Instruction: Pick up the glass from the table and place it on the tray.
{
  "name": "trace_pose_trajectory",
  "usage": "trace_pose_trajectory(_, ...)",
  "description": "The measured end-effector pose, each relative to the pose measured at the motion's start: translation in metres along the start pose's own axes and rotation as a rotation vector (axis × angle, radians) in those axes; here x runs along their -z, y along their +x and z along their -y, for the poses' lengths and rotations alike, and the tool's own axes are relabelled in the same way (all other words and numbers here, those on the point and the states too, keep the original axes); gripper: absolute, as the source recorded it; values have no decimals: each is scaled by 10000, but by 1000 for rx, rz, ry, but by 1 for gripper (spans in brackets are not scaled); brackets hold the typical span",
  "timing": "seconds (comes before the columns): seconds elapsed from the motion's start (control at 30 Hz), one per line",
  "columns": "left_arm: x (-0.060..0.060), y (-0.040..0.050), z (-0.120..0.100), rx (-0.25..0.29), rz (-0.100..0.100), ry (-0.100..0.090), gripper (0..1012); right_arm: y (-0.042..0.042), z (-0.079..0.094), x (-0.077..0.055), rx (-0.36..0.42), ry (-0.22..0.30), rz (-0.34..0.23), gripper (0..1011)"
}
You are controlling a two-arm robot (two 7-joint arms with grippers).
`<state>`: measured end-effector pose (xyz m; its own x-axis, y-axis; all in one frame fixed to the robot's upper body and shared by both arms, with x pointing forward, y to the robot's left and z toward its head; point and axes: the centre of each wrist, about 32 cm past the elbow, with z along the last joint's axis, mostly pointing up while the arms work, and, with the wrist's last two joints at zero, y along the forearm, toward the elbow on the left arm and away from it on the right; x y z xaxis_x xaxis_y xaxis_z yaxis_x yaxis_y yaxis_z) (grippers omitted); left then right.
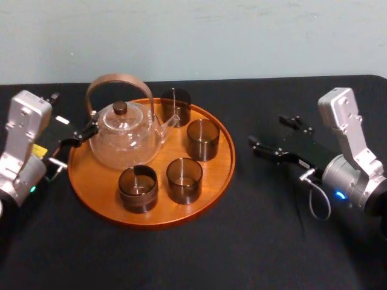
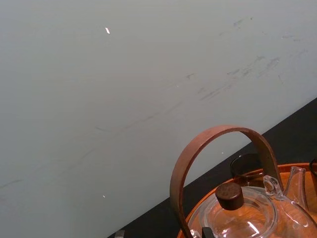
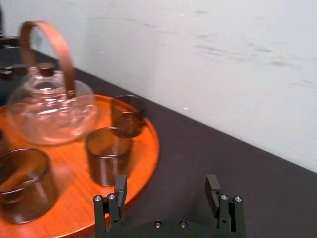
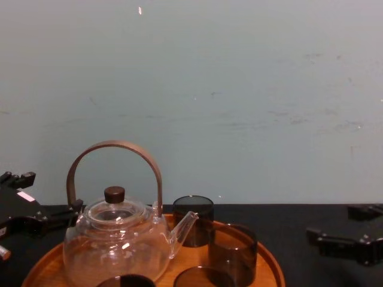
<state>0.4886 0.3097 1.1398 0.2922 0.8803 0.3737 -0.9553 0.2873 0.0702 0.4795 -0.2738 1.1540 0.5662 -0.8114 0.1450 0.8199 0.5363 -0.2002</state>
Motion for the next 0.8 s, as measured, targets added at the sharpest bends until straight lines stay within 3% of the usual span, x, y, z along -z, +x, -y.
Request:
trace_pose_trajectory(0.33, 0, 0, 0, 0, 0, 0, 1010, 127, 53, 32, 137, 6, -2, 1002)
trace_pose_trajectory(0.53, 0, 0, 0, 0, 0, 0, 1009, 183, 78, 30, 183, 13, -13, 1002)
trace_pose_trajectory(0.8, 0, 0, 0, 0, 0, 0, 1009, 194, 85, 30, 194, 15, -18, 1002)
